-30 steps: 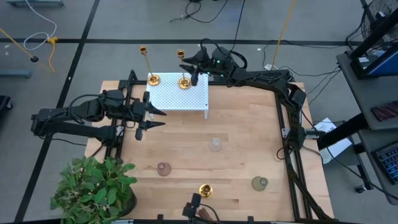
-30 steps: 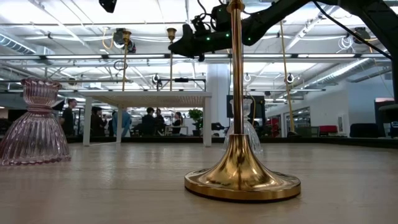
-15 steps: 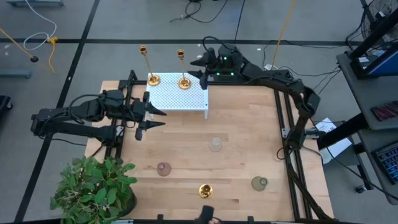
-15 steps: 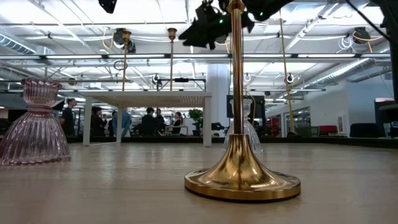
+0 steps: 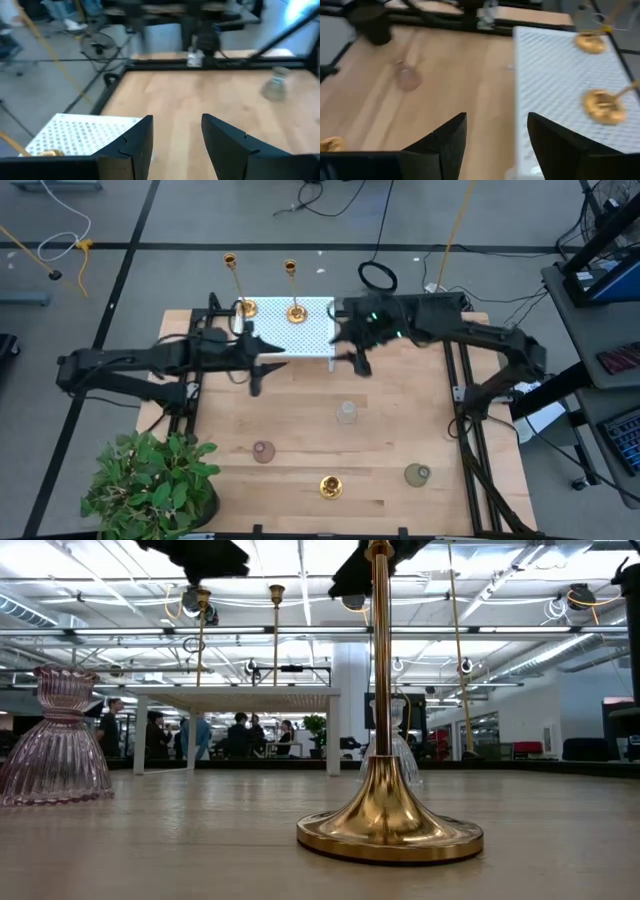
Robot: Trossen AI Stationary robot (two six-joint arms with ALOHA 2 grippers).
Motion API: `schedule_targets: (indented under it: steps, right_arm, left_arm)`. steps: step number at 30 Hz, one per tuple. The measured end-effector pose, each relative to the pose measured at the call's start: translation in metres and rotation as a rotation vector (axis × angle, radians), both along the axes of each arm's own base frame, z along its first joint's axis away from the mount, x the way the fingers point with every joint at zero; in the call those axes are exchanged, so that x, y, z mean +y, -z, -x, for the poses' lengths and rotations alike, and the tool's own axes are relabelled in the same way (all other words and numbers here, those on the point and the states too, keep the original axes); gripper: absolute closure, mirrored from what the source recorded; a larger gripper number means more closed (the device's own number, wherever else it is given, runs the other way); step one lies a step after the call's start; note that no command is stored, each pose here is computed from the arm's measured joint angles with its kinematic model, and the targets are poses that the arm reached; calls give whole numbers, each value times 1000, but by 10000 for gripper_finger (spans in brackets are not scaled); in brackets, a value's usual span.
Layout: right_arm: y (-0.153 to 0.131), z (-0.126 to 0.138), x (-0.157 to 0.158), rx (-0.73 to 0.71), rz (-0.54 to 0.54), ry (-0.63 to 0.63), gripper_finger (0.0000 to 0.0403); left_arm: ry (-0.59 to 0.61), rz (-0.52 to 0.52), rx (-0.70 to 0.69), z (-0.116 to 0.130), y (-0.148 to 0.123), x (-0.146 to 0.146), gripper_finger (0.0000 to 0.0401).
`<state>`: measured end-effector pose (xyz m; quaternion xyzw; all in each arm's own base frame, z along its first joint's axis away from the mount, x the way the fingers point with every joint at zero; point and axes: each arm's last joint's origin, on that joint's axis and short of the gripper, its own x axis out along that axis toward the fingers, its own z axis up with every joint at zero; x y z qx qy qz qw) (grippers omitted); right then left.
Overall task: Pick & Place candle stick holders
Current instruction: Put the right yellow candle stand on the shelf
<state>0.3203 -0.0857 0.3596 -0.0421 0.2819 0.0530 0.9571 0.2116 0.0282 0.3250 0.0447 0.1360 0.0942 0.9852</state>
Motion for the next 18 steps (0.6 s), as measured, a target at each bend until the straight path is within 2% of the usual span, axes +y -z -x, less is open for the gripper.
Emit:
schedule_targets:
  steps: [3,8,12,18]
  right_arm:
    - [11,19,25,3,-13,-51,202]
    - [38,55,61,-75,-84,-99,202]
    - [69,79,84,-185,-135,-155,202]
    - [108,99,106,-397,-181,-245,202]
  left_arm:
    - [-76,-18,-30,-18,5,5,226]
    - [-264,-60,-82,-40,13,20,227]
    - [-436,-88,-88,-54,24,39,227]
    - [-633,-121,-90,-67,42,68,227]
